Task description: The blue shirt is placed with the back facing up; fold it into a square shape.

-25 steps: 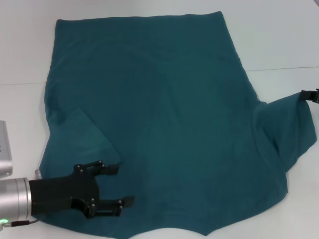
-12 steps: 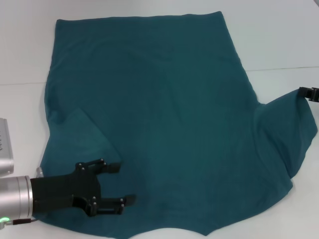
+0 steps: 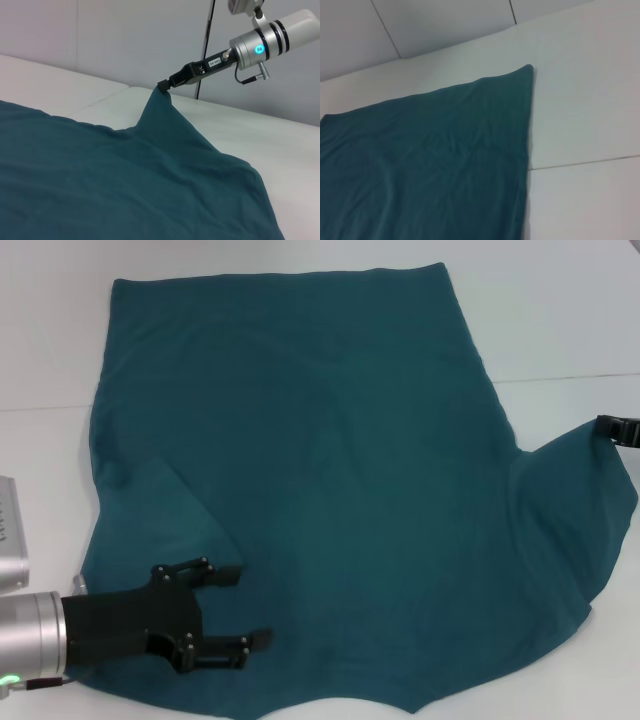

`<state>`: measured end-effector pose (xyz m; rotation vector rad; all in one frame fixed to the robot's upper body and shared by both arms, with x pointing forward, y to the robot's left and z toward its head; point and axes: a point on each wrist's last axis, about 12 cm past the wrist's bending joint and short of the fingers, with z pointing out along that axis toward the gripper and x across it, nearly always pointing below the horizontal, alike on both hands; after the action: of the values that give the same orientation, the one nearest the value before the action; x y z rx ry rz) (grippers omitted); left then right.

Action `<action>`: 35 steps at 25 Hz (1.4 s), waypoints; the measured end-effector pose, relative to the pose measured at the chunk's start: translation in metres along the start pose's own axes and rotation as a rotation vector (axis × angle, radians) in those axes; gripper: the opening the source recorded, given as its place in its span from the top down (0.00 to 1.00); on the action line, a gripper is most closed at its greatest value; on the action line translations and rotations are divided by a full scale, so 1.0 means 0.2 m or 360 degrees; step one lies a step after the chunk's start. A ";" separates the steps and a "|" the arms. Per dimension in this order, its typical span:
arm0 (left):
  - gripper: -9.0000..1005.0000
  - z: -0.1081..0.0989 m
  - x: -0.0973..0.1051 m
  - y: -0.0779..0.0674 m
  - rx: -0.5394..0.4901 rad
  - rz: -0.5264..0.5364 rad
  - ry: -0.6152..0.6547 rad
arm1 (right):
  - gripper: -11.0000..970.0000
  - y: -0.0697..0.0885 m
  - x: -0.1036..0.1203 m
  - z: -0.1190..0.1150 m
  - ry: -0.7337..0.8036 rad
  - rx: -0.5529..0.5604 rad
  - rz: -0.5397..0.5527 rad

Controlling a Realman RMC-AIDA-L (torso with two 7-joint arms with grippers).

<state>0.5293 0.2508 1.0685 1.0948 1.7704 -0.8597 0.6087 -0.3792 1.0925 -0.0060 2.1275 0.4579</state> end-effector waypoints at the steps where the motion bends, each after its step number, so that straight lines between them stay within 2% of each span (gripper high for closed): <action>1: 0.10 0.00 0.00 0.00 -0.0002 -0.0001 0.0002 | 0.99 0.00 0.00 0.00 0.0001 0.0003 -0.0002; 19: 0.10 0.02 -0.01 0.00 0.0020 -0.0004 -0.0002 | 0.99 0.01 0.03 0.01 0.0014 -0.0009 -0.0041; 35: 0.10 0.03 -0.02 0.01 0.0028 0.0004 -0.0005 | 0.99 0.00 0.00 -0.01 -0.0004 -0.0017 -0.0104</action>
<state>0.5336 0.2445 1.0696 1.1064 1.7616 -0.8765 0.6071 -0.3800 1.0940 -0.0806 2.1157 0.4306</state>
